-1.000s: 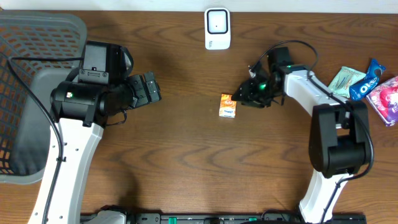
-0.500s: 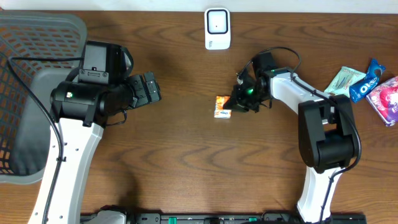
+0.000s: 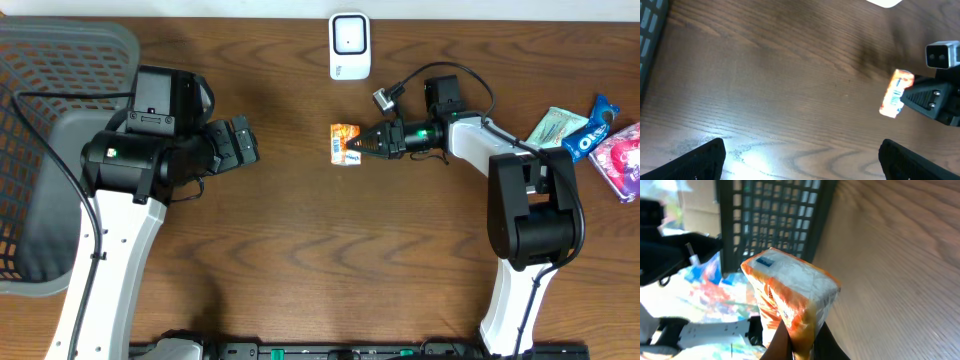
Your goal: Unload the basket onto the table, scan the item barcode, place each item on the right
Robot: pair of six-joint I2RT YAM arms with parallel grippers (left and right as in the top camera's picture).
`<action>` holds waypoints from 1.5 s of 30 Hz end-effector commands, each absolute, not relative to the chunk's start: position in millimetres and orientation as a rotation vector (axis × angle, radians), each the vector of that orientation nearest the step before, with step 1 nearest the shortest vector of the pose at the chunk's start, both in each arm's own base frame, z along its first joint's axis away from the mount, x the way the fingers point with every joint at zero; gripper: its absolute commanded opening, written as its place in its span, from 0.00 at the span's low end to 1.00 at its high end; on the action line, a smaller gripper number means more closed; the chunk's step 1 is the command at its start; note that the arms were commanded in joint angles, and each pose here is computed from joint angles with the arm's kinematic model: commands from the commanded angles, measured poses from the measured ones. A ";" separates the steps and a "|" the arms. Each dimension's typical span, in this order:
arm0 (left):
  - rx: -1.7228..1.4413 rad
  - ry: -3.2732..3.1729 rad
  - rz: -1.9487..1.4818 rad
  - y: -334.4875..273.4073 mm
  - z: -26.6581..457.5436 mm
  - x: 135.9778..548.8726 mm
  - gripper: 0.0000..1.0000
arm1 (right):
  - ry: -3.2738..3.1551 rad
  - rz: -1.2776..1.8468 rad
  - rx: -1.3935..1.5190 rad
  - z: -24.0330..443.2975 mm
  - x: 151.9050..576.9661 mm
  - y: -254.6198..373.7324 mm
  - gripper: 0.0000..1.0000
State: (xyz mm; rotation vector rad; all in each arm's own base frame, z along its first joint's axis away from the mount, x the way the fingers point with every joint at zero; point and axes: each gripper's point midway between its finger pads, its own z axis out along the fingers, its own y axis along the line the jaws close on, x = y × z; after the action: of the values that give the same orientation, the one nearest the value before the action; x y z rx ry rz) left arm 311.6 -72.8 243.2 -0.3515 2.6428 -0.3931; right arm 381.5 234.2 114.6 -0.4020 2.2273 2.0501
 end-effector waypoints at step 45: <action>-0.341 2.637 -0.377 -70.2 245.1 312.6 0.98 | 2.002 0.026 0.060 246.9 602.6 168.8 0.01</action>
State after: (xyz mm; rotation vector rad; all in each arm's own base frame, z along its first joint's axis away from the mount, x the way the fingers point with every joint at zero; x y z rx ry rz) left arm 311.5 -72.8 243.3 -0.3515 2.6428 -0.3931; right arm 597.0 196.2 212.6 0.1400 2.1081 0.3969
